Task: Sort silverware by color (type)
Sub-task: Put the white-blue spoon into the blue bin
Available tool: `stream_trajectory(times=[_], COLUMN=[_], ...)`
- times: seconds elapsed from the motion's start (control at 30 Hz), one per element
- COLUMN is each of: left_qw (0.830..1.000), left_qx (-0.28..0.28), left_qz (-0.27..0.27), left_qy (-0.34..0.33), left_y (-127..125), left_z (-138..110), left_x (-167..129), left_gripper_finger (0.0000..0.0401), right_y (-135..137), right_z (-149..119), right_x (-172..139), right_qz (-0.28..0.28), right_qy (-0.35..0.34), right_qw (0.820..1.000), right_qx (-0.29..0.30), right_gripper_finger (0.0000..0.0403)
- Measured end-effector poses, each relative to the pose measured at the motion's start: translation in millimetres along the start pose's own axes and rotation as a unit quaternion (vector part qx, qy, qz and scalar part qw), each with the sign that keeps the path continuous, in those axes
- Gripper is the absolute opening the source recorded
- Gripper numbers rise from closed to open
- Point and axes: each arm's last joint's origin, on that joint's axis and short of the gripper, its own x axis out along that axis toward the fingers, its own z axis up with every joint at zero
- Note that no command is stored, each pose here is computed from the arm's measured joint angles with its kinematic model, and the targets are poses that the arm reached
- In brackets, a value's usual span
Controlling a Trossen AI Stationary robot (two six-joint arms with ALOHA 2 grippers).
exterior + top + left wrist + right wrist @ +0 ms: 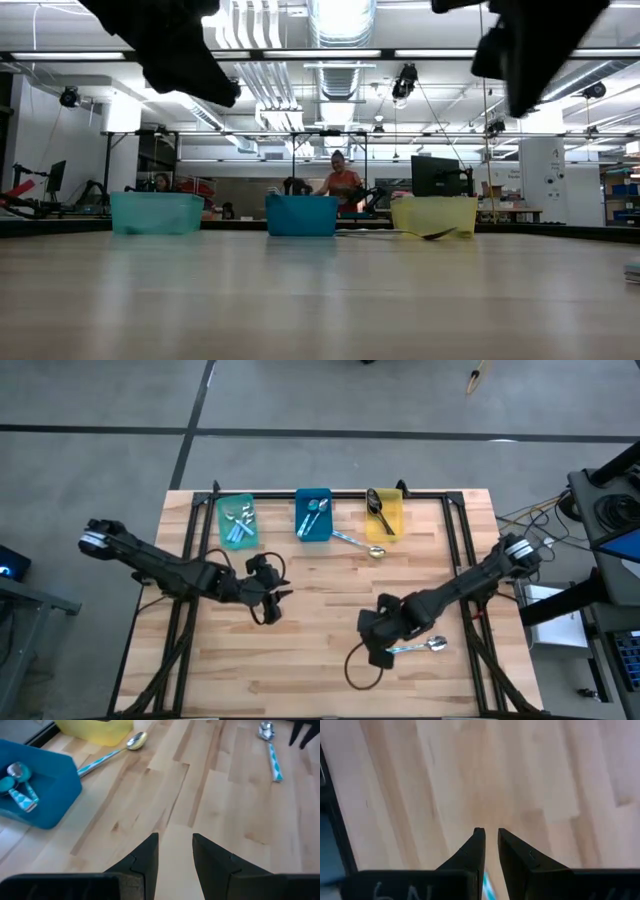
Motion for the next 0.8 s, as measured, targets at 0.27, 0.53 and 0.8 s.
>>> stream_trajectory(times=[0.27,0.53,0.8], left_qw=[1.000,1.000,1.000], left_qx=[0.019,0.021,0.019], left_qz=[-0.014,-0.016,-0.010], left_qy=[0.004,0.000,-0.016], left_y=[-12.3,-14.2,-15.0], left_z=[2.1,4.1,8.4], left_x=[-1.2,-1.9,-3.0], left_gripper_finger=[0.0100,0.0100,0.0100], right_y=[20.6,35.1,32.0], right_z=[-30.6,-65.7,-94.6], right_x=[16.9,18.0,31.6], right_qz=[0.012,-0.001,-0.046], right_qy=[0.102,0.134,0.150], right_qw=[0.992,0.983,0.981], right_qx=[-0.075,-0.122,-0.114], right_gripper_finger=[0.0043,0.0043,0.0046])
